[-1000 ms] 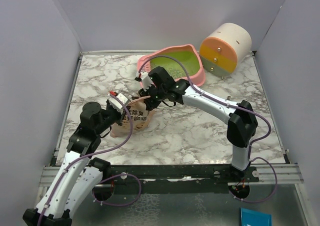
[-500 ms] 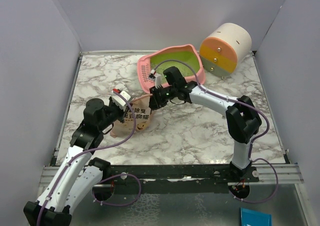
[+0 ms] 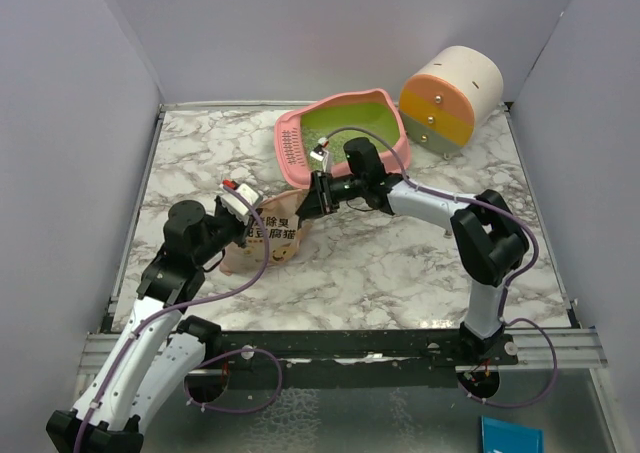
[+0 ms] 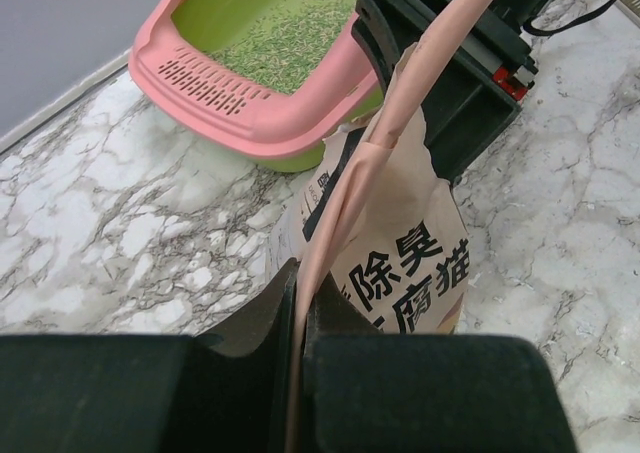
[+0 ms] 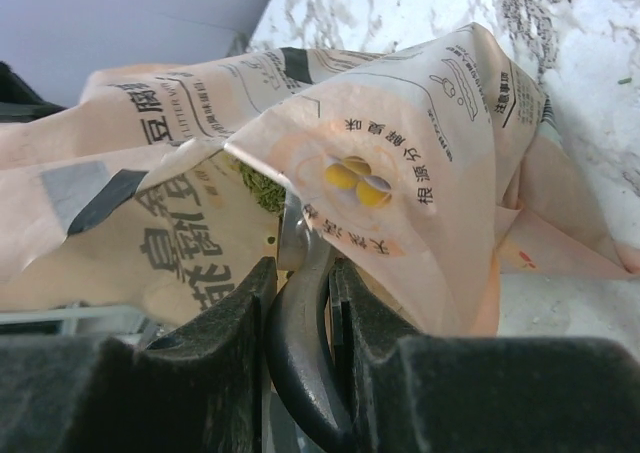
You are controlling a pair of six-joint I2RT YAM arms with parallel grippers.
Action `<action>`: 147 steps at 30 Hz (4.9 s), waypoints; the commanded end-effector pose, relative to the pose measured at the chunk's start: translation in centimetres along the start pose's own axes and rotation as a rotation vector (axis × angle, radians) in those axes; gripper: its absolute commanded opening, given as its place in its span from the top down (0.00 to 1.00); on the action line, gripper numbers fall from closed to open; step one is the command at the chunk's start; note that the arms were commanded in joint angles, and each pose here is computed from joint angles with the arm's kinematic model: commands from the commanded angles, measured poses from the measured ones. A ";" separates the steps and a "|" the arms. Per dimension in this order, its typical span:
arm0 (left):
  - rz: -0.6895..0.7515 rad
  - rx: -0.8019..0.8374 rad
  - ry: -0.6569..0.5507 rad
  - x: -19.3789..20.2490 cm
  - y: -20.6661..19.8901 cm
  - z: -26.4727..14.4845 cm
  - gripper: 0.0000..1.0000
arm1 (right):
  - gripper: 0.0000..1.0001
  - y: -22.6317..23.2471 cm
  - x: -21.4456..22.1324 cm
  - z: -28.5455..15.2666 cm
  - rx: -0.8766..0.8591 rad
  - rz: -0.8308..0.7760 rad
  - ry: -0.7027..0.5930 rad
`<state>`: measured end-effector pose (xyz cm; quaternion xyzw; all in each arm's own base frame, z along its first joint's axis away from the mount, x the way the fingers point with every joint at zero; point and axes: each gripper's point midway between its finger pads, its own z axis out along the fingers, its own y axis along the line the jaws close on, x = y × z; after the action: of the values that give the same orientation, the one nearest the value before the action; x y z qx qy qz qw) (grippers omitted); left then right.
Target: Fill the litter box with clean litter
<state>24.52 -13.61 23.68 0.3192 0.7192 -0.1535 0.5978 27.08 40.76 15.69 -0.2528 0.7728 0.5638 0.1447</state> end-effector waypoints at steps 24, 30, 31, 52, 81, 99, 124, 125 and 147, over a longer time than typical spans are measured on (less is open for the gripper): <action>0.041 -0.062 -0.107 -2.5 1.0 -0.9 1.00 | 0.99 5.5 -3.4 -8.8 -0.300 0.129 -0.232; 0.041 -0.065 -0.104 -2.4 1.0 -1.0 1.00 | 0.99 4.3 -3.9 -11.6 -0.281 0.172 -0.304; 0.040 -0.065 -0.104 -2.4 1.0 -0.9 1.00 | 0.99 4.2 -3.8 -11.7 -0.279 0.172 -0.302; 0.028 -0.069 -0.095 -2.4 1.1 -0.9 1.00 | 0.99 1.6 -2.5 -13.7 -0.213 0.246 -0.354; 0.017 -0.086 -0.118 -2.5 1.4 -0.7 1.00 | 0.99 -0.9 -2.1 -20.1 -0.207 0.298 -0.490; -0.004 -0.088 -0.128 -2.5 1.2 -1.0 1.00 | 0.99 -1.6 -6.8 -24.0 -0.245 0.321 -0.637; -0.022 -0.075 -0.154 -3.0 0.7 -1.5 1.00 | 0.99 -4.2 -17.1 -27.0 -0.212 0.262 -0.713; -0.024 -0.075 -0.155 -3.0 0.7 -1.5 1.00 | 0.99 -4.5 -17.8 -27.2 -0.163 0.234 -0.713; -0.035 -0.056 -0.158 -3.1 0.5 -1.2 1.00 | 0.99 -3.2 -23.7 -35.0 0.762 -0.326 -0.761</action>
<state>24.05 -12.73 24.53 0.2795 0.7110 -0.1510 0.6274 51.43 13.56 31.65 -0.0311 0.7789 0.3720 0.5040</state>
